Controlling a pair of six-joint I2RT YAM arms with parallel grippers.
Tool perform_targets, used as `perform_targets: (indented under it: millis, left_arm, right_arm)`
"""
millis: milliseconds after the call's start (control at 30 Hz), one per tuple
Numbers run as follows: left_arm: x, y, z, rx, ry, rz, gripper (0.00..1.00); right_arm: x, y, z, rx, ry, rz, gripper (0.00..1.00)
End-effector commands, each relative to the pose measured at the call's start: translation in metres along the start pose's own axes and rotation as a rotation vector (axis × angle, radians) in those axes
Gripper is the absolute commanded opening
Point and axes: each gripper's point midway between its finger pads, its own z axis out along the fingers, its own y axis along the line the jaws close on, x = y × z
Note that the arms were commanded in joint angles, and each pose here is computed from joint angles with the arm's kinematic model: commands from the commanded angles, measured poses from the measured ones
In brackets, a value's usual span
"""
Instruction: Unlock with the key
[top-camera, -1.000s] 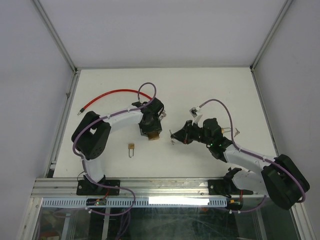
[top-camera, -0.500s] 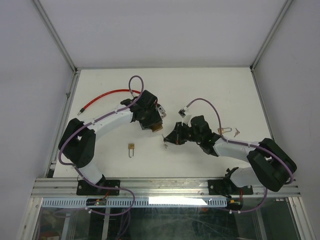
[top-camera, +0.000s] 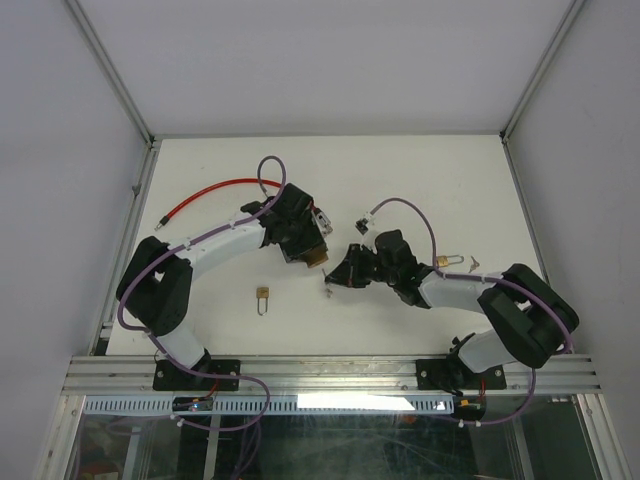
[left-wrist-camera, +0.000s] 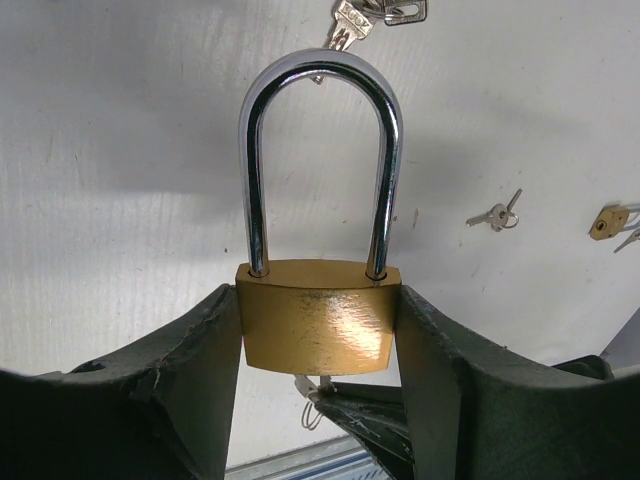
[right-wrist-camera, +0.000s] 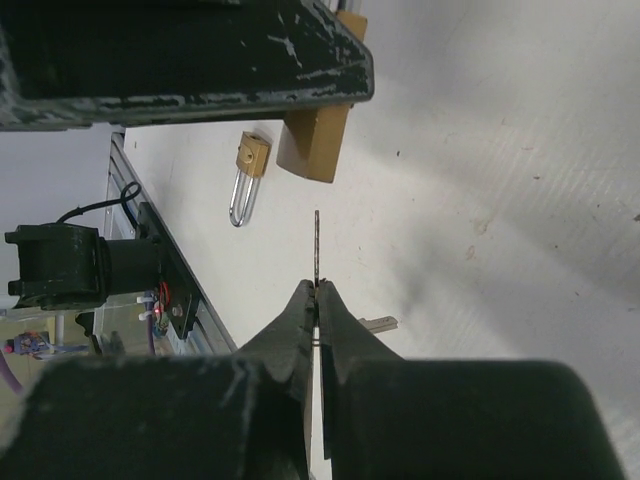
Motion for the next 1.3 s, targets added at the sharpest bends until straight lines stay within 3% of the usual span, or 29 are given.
perform_targets:
  millis: [0,1267]
  left_arm:
    - [-0.013,-0.037,-0.027,0.169,-0.044,-0.013,0.25]
    - [-0.009,-0.046,-0.039,0.256,-0.081,-0.003,0.2]
  right_arm:
    - [-0.033,0.032,0.005,-0.093,-0.094,-0.029,0.0]
    - [-0.046,0.028,0.009,-0.098,-0.123,0.066,0.0]
